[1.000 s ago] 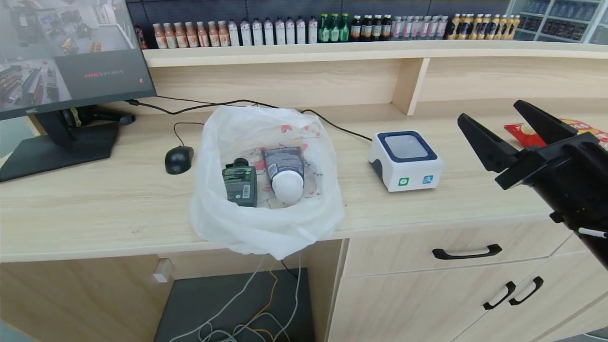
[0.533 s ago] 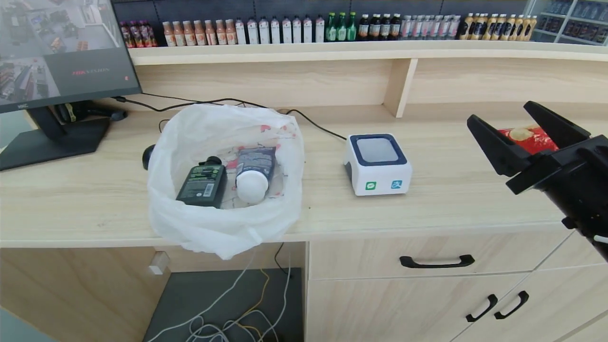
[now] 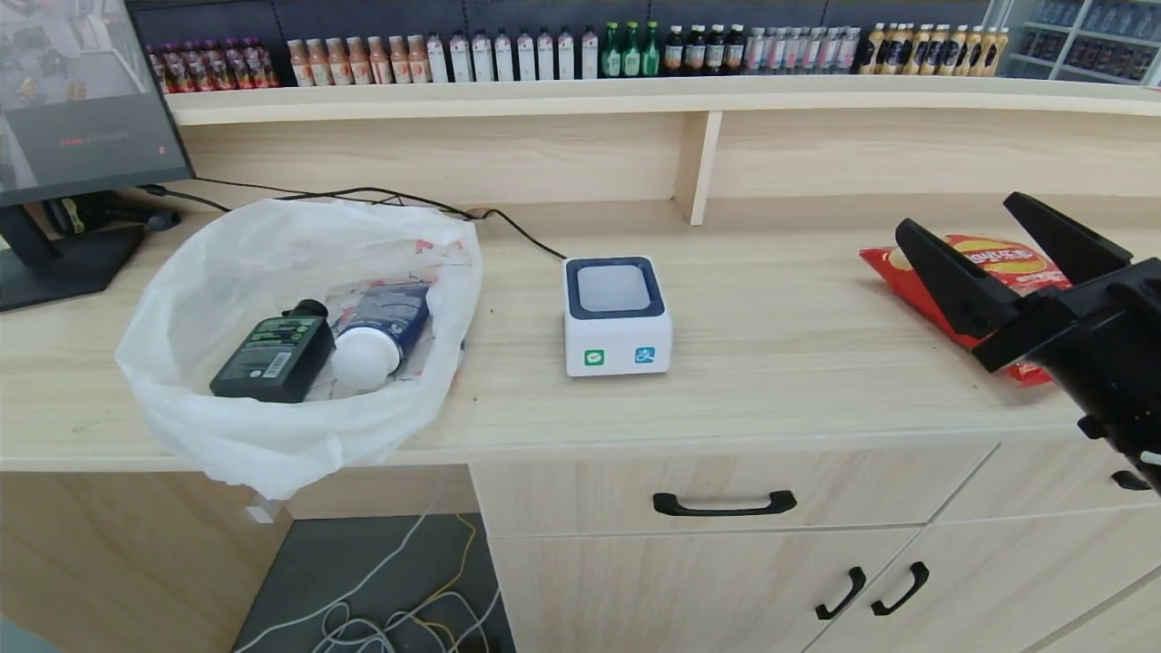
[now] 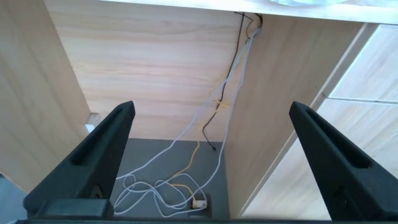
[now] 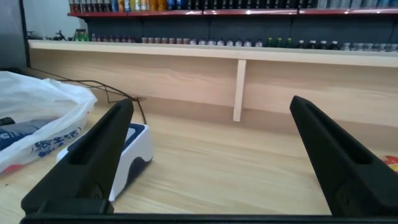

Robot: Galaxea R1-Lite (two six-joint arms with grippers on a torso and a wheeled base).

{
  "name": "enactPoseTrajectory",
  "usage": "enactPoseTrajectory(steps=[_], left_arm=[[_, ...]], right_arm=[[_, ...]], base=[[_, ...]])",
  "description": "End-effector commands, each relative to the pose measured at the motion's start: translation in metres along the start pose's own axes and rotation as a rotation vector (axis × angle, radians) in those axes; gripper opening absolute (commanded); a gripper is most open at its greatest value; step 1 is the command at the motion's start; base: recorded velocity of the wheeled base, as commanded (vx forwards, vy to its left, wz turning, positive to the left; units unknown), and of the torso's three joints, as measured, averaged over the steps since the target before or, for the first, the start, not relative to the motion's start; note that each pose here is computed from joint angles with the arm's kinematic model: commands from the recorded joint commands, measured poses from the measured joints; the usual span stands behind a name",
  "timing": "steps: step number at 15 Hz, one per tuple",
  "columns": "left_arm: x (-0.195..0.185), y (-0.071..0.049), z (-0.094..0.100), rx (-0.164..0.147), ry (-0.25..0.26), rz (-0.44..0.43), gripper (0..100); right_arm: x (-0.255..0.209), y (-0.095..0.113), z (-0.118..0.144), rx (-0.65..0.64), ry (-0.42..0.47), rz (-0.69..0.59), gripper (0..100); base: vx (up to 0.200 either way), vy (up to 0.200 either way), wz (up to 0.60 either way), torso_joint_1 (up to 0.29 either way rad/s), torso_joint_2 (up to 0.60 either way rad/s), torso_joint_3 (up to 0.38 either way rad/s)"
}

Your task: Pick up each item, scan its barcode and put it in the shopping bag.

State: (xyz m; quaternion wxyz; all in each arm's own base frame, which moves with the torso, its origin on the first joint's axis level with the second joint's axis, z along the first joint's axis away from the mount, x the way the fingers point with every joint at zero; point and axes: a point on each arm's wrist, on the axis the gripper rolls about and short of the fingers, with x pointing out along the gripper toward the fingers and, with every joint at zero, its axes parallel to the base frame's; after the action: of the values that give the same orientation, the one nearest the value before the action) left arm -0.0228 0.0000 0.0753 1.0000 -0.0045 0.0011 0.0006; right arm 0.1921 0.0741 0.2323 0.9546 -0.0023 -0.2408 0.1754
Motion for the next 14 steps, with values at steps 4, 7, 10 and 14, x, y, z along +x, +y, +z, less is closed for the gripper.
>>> enactPoseTrajectory(steps=[4, 7, 10, 14], left_arm=[[0.0, 0.0, 0.0, 0.0, -0.001, 0.002, 100], [0.0, 0.0, 0.0, 0.0, -0.001, 0.0, 100], [0.0, 0.0, 0.0, 0.0, -0.001, 0.0, 100], [0.0, 0.0, 0.0, 0.001, -0.001, 0.0, 100]], right_arm=[[0.0012, 0.0003, -0.0016, 0.0, 0.004, 0.002, 100], [0.002, 0.0008, -0.0045, 0.001, 0.015, 0.004, 100], [0.0039, 0.0015, -0.0087, 0.003, 0.028, 0.006, 100], [0.0084, 0.0004, -0.0103, 0.001, 0.027, 0.009, 100]], base=[[0.0, -0.2, 0.0, 0.0, 0.0, 0.001], [0.0, -0.2, 0.0, 0.002, 0.0, 0.004], [0.0, -0.2, 0.0, 0.001, 0.0, 0.002], [0.0, -0.2, 0.0, 0.002, 0.0, 0.005]])
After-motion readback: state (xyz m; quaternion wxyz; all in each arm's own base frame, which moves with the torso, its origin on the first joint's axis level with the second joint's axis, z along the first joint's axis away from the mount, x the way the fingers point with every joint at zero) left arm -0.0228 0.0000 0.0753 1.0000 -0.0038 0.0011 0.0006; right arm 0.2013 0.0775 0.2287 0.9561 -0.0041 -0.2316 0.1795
